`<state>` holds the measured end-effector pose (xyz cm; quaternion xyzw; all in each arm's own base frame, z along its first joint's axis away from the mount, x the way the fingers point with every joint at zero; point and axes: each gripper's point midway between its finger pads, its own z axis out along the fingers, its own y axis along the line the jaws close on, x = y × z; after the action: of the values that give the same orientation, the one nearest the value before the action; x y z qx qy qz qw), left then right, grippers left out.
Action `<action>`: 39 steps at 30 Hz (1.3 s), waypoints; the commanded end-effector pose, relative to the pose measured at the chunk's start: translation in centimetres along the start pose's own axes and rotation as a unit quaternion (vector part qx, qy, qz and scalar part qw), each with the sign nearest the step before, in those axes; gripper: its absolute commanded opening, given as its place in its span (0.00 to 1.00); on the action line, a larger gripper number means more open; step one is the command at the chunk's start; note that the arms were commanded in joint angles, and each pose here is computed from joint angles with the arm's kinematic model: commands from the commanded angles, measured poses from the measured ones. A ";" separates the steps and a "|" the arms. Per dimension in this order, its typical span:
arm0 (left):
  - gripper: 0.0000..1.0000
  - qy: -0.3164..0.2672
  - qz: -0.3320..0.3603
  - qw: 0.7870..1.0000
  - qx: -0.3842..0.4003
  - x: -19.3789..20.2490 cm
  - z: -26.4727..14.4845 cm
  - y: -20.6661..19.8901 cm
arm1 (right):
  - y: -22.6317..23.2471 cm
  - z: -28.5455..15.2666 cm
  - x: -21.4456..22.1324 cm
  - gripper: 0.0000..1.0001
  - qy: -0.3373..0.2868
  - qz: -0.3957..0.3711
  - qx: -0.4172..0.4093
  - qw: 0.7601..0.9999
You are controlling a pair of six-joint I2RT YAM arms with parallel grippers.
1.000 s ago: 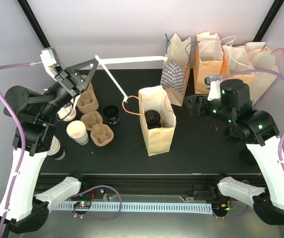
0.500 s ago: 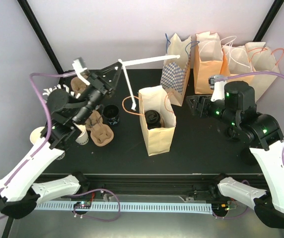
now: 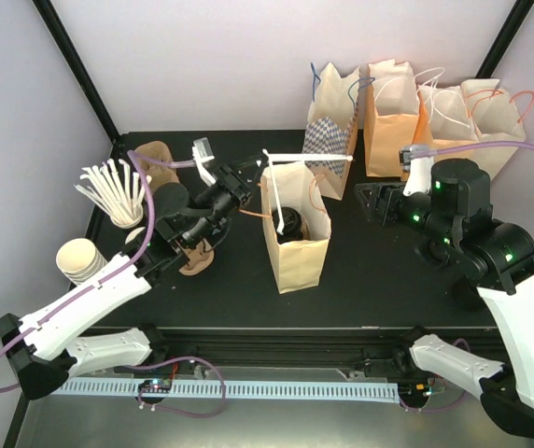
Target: Pack the takeout coffee
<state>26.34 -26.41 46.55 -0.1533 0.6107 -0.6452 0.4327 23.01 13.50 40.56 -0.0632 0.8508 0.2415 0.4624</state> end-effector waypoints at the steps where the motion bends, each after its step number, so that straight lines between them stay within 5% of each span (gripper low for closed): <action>1: 0.02 0.004 0.000 1.000 0.012 0.8 -1.3 0.3 | 0.0 -0.8 -0.1 0.69 -0.005 0.000 -0.001 1.000; 29: 0.01 -0.038 0.026 0.998 -0.052 -0.8 -10.7 5.7 | 0.3 1.4 -0.5 0.69 0.004 0.013 -0.005 1.000; 39: 0.02 0.099 0.086 0.991 -0.025 2.9 -9.6 3.6 | 0.4 2.0 -0.3 0.69 0.013 0.014 -0.008 1.000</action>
<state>20.38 -19.85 38.93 -0.1284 0.6521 -0.6053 0.4380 24.40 14.56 39.53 -0.0591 0.8609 0.2451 0.4419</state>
